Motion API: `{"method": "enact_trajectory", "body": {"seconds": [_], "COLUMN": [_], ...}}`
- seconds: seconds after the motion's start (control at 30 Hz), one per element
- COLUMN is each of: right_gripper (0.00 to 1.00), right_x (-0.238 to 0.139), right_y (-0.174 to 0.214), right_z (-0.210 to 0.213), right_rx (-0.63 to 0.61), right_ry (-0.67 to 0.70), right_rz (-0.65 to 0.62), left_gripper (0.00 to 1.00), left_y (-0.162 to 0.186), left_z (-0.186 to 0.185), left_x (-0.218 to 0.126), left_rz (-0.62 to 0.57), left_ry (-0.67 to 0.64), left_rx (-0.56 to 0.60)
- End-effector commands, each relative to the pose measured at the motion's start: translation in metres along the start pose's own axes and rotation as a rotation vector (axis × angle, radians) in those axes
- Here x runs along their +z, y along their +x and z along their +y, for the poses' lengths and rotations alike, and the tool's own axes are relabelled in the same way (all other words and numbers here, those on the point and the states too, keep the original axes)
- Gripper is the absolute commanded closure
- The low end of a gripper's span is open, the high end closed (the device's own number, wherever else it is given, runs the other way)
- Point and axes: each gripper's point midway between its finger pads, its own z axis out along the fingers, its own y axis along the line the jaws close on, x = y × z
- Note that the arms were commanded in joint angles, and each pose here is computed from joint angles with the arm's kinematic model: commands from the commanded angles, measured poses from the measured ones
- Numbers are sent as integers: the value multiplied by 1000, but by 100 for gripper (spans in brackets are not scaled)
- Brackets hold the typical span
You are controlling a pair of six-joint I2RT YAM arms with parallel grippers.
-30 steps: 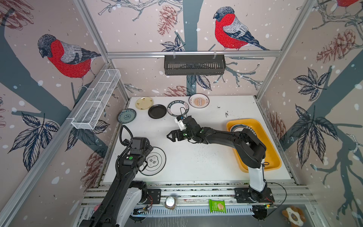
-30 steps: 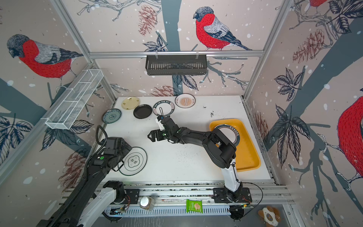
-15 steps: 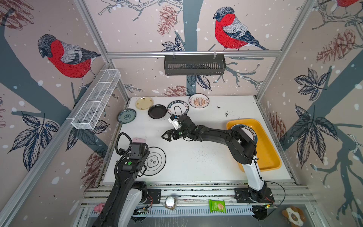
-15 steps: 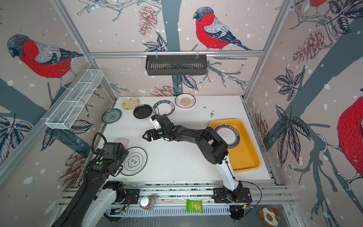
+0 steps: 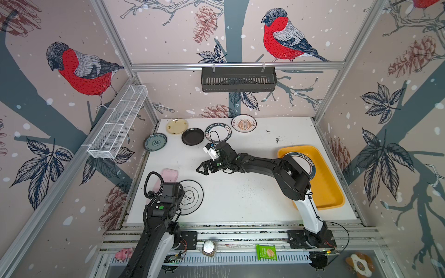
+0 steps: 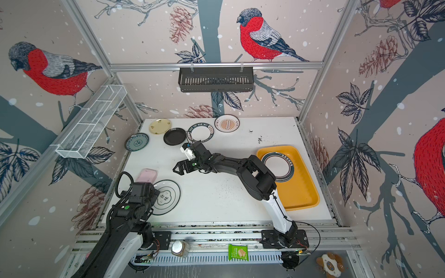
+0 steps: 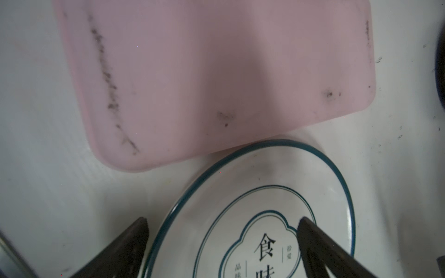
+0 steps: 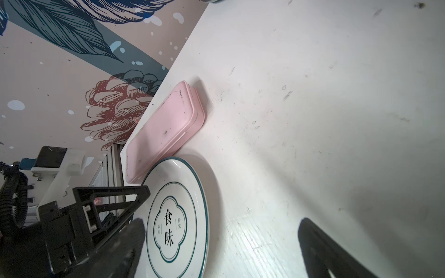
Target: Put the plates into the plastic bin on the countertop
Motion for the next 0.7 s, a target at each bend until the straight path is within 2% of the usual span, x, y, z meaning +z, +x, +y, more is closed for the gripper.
{"method": "enact_trajectory", "body": {"seconds": [0.0,0.23,0.47,0.67], "right_gripper": [1,5,12,23], "right_x": [4,8,6,3], "right_y": [9,25,31,39], "right_z": [-6,-16,-29,-39], "right_rx": [-2,25,78,155], "right_ry": [21,47,65,33], "right_rz": [40,93,106,126], "left_gripper": [4,4,3,3], "left_y": [4,11,14,19], "left_z": [-11,-43,-68,-86], "left_x": [3,9,8,7], "left_rz": [22,54,80,106], "left_ry": [64,228,334,407], "left_rx": [-34,-3,42,90]}}
